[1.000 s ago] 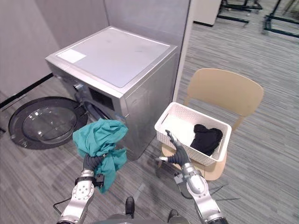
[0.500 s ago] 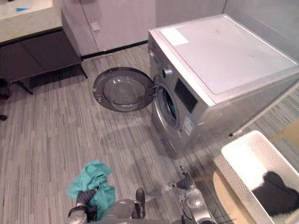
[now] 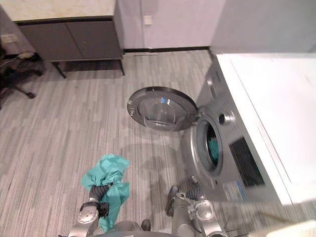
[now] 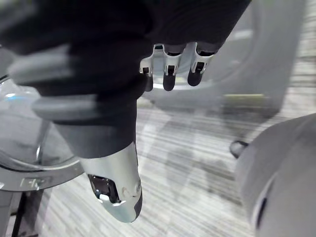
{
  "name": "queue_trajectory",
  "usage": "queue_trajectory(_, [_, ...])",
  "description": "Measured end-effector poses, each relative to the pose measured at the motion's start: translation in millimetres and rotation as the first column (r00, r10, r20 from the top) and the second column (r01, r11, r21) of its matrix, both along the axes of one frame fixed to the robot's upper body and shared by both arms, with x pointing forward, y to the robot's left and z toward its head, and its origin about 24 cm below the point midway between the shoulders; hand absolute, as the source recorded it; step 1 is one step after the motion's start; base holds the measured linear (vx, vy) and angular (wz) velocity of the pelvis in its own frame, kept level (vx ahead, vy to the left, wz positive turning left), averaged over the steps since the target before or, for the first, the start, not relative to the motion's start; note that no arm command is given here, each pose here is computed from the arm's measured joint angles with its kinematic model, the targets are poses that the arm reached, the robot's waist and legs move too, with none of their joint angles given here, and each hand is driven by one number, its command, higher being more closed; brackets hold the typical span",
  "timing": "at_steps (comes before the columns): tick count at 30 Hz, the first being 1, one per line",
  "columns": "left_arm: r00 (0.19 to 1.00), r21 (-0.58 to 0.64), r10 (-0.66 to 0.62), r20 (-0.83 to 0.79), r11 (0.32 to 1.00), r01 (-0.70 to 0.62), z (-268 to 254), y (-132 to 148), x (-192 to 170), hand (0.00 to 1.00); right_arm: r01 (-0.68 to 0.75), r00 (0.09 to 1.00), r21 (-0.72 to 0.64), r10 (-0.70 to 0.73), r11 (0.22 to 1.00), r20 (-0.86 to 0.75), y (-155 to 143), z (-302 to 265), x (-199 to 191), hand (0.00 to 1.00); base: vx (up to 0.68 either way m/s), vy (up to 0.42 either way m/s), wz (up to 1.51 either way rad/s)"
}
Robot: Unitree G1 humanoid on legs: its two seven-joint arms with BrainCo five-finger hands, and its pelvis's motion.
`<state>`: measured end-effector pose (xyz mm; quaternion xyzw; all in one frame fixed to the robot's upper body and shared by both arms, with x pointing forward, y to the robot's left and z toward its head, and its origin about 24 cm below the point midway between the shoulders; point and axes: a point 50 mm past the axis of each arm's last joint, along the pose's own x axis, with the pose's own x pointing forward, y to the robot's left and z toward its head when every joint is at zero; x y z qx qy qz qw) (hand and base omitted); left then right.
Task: Pick up the laundry basket with both hands and put the clothes into the washing machine.
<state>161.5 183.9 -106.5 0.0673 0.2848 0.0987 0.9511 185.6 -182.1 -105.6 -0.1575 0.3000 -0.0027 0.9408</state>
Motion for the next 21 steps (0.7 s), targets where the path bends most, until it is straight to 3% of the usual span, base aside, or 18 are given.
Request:
queue_trajectory(6, [1.000, -0.047, -0.019, -0.001, 0.999, 0.019, -2, -14, 5, 1.00, 0.036, 0.995, 0.040, -0.040, 0.999, 0.093, 6, 15, 22, 0.00, 0.47, -0.027, -0.84])
queue_trajectory(12, [0.997, -0.058, -0.080, 0.021, 0.995, 0.081, 1, -29, 16, 1.00, 0.068, 0.995, 0.035, -0.070, 0.997, 0.076, 0, 12, 19, 0.00, 0.26, 0.233, -1.19])
queue_trajectory(21, [0.992, 0.039, -0.126, 0.021, 0.991, 0.125, 6, -5, 23, 1.00, 0.036, 0.999, 0.072, -0.038, 0.997, 0.023, 21, 1, 8, 0.00, 0.01, 0.181, -1.20])
